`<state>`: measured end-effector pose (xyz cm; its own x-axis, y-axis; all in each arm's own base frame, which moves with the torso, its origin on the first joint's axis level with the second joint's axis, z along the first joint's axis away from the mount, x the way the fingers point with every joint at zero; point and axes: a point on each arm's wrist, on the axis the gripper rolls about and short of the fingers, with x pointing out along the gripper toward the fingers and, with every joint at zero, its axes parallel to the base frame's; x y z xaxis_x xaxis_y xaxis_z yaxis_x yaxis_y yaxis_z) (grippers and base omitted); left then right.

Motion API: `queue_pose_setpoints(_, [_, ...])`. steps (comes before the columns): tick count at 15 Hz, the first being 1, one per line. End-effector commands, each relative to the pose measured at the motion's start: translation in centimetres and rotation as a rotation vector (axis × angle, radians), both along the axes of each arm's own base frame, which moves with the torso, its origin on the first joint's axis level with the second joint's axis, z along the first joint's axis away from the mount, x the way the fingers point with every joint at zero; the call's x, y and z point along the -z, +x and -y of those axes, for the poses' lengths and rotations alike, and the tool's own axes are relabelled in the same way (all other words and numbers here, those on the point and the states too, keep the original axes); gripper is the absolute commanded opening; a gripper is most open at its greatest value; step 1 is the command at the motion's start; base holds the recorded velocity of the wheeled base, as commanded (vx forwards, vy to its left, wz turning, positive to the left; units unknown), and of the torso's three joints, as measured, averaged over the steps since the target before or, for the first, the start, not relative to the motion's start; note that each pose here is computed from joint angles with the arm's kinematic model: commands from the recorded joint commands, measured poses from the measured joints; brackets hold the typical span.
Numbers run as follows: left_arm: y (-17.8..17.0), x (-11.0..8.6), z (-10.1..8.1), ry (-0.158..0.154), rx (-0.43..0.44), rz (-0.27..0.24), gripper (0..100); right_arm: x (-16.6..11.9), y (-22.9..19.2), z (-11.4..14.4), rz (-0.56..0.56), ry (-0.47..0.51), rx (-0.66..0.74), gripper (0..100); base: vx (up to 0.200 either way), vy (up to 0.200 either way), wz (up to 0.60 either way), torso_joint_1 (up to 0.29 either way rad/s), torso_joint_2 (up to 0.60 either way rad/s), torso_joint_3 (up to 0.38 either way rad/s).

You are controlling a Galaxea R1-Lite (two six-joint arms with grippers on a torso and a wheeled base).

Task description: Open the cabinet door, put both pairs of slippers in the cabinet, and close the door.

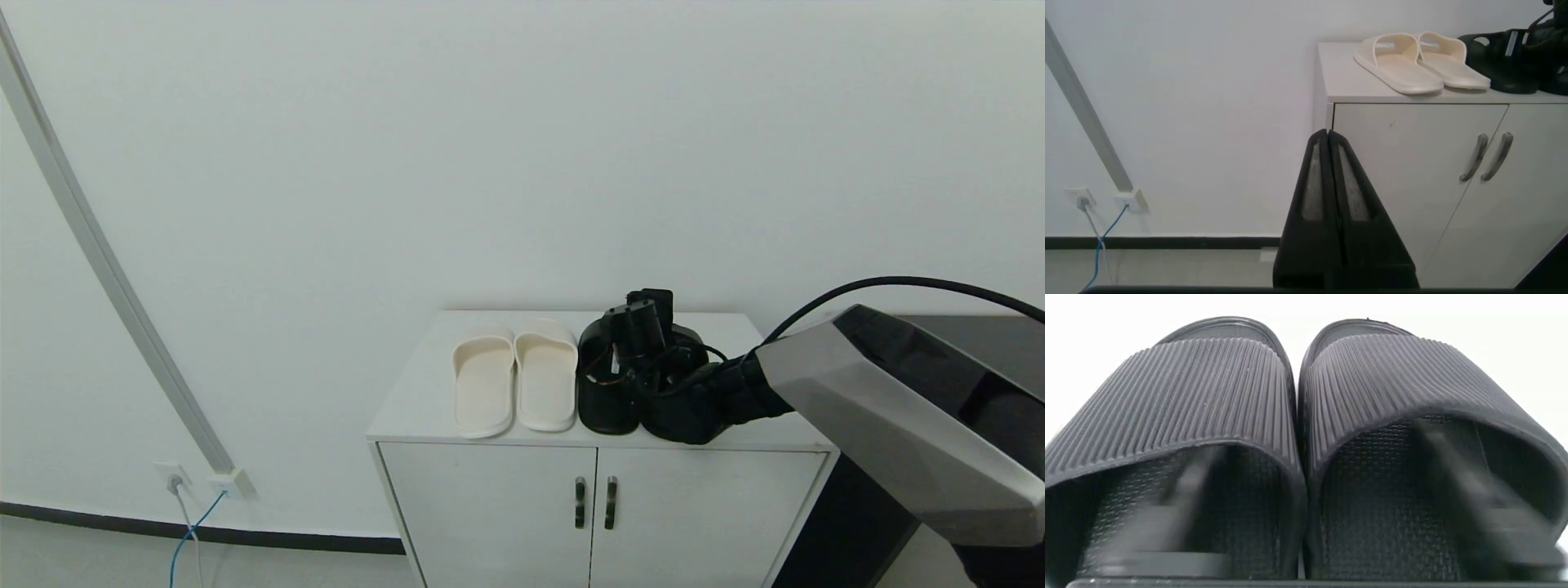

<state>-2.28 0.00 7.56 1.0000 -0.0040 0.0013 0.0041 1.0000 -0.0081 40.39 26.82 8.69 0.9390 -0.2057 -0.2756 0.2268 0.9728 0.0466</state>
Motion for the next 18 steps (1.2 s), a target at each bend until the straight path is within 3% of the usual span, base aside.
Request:
queue_pose_setpoints(1, [0.0,0.0,0.0,-0.003,0.001,0.000,0,-0.5,-0.1,0.0,0.008,0.006,0.001,0,0.000,0.000,0.00,0.000,0.00,0.000])
queue_pose_setpoints(8, [0.0,0.0,0.0,-0.001,-0.001,-0.001,0,-2.3,-1.3,0.8,0.018,0.010,-0.001,0,0.000,0.000,0.00,0.000,0.00,0.000])
queue_pose_setpoints(11, [0.0,0.0,0.0,-0.003,0.001,-0.001,0,-4.8,-3.1,1.6,0.025,0.008,-0.033,0,0.000,0.000,0.00,0.000,0.00,0.000])
queue_pose_setpoints(14, [0.0,0.0,0.0,-0.001,0.002,0.000,0,-8.0,-7.1,2.8,0.016,0.041,-0.171,0,0.000,0.000,0.00,0.000,0.00,0.000])
queue_pose_setpoints(18, [0.0,0.0,0.0,0.002,0.001,-0.001,0,-9.7,-13.1,4.6,-0.021,0.013,-0.481,0,0.000,0.000,0.00,0.000,0.00,0.000])
